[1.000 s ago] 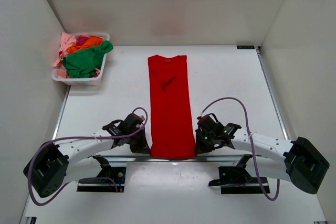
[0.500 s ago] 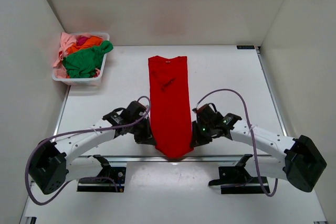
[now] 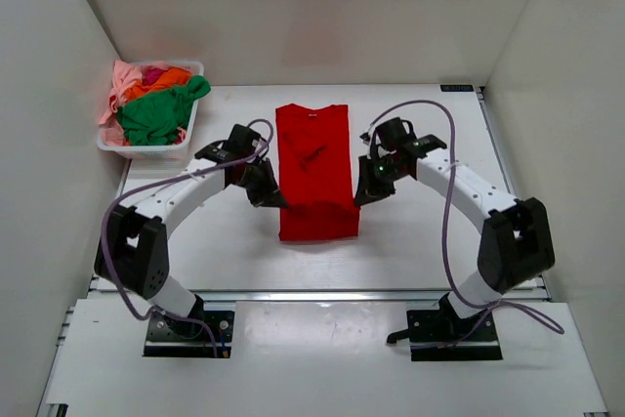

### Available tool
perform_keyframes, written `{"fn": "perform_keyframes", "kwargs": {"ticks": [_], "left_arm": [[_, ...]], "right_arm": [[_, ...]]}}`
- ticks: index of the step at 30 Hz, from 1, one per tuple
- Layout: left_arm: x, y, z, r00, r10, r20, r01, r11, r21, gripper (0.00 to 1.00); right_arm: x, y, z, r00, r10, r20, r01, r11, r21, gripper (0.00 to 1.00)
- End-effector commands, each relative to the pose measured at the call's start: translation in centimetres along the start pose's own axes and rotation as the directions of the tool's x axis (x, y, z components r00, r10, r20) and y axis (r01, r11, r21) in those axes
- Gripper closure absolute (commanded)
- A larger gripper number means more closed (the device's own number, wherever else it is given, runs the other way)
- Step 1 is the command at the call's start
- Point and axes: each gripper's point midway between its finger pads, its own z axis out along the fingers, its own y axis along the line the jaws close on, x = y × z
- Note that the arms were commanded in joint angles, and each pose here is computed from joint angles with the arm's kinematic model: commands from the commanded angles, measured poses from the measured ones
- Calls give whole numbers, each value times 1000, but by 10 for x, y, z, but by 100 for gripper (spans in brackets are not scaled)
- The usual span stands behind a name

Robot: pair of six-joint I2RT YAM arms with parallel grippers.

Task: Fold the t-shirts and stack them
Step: Fold the folded rectangular tshirt in 1/3 of the way

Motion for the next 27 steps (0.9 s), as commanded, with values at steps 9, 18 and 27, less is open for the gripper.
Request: {"fn": "perform_keyframes", "kwargs": {"ticks": [9, 18, 27], "left_arm": [[-90, -14, -1, 992, -58, 112, 57, 998, 16, 100], [-134, -1, 21, 986, -89, 140, 94, 995, -23, 100], [-187, 2, 47, 966, -129, 222, 128, 992, 18, 49]], "right_arm": [[-91, -24, 5, 999, -50, 11, 50, 998, 23, 100], [-123, -35, 28, 1000, -31, 3, 31, 1000, 4, 100], [-173, -47, 38, 991, -33, 127, 29, 999, 35, 72]]}}
